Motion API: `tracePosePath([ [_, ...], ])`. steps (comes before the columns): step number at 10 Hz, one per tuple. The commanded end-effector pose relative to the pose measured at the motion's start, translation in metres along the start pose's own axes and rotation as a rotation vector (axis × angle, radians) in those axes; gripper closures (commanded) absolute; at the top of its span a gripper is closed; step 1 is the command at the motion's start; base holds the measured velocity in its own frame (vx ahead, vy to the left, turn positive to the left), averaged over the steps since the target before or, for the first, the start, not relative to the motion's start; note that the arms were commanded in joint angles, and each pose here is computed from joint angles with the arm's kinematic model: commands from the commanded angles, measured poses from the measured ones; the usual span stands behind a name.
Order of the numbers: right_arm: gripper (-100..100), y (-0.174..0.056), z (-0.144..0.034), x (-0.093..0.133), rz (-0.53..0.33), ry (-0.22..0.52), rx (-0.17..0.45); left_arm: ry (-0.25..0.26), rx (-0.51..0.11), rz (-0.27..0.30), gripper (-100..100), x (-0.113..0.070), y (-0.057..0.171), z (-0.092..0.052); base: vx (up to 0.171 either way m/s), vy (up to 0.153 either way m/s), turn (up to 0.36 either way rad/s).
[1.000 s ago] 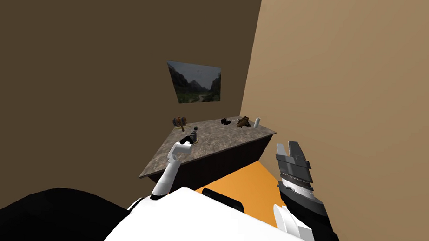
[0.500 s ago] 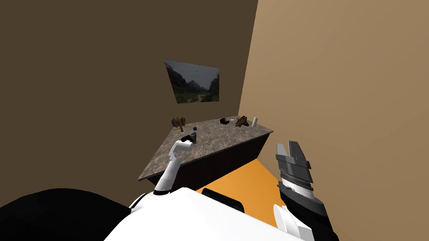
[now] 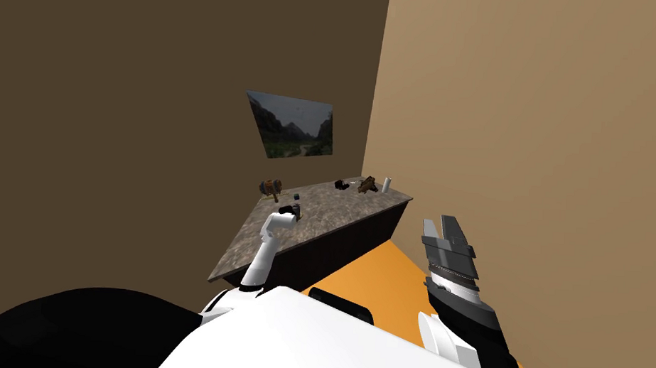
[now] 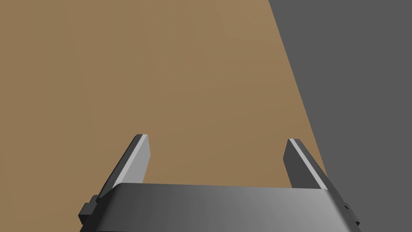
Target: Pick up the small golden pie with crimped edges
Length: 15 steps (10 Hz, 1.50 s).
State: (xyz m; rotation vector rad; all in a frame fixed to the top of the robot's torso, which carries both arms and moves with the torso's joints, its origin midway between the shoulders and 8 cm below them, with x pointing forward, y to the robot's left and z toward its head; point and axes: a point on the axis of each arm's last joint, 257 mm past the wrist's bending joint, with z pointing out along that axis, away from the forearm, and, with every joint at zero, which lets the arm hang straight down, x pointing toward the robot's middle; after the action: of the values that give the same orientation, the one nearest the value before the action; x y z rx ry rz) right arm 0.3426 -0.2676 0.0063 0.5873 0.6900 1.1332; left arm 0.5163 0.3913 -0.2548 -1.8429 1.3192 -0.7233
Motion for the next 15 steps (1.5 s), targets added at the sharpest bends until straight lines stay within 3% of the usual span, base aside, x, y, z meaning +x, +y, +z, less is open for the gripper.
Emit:
tracePosePath([
  [1,0,0.000,0.000,0.000,0.000,0.000,0.000,-0.010,-0.048,-0.014,-100,-0.002,0.008,0.003,-0.019,0.028,-0.077],
  [8,0,0.000,0.000,0.000,0.000,0.000,0.000,-0.053,-0.238,-0.061,-100,-0.012,0.056,0.008,0.003,0.045,-0.069],
  [9,0,0.000,0.000,0.000,0.000,0.000,0.000,-0.047,-0.214,-0.056,-100,-0.009,0.046,0.008,0.016,0.038,-0.019],
  [10,0,0.000,0.000,0.000,0.000,0.000,0.000,-0.048,-0.220,-0.058,0,-0.010,0.048,0.008,0.002,0.007,0.003],
  [11,0,0.000,0.000,0.000,0.000,0.000,0.000,-0.047,-0.217,-0.056,-100,-0.010,0.053,0.013,0.024,0.011,0.007],
  [14,0,0.000,0.000,0.000,0.000,0.000,0.000,-0.047,-0.218,-0.055,-100,-0.009,0.056,0.017,0.042,0.009,0.005],
  [15,0,0.000,0.000,0.000,0.000,0.000,0.000,-0.046,-0.216,-0.055,100,-0.009,0.056,0.017,0.000,0.000,0.000],
])
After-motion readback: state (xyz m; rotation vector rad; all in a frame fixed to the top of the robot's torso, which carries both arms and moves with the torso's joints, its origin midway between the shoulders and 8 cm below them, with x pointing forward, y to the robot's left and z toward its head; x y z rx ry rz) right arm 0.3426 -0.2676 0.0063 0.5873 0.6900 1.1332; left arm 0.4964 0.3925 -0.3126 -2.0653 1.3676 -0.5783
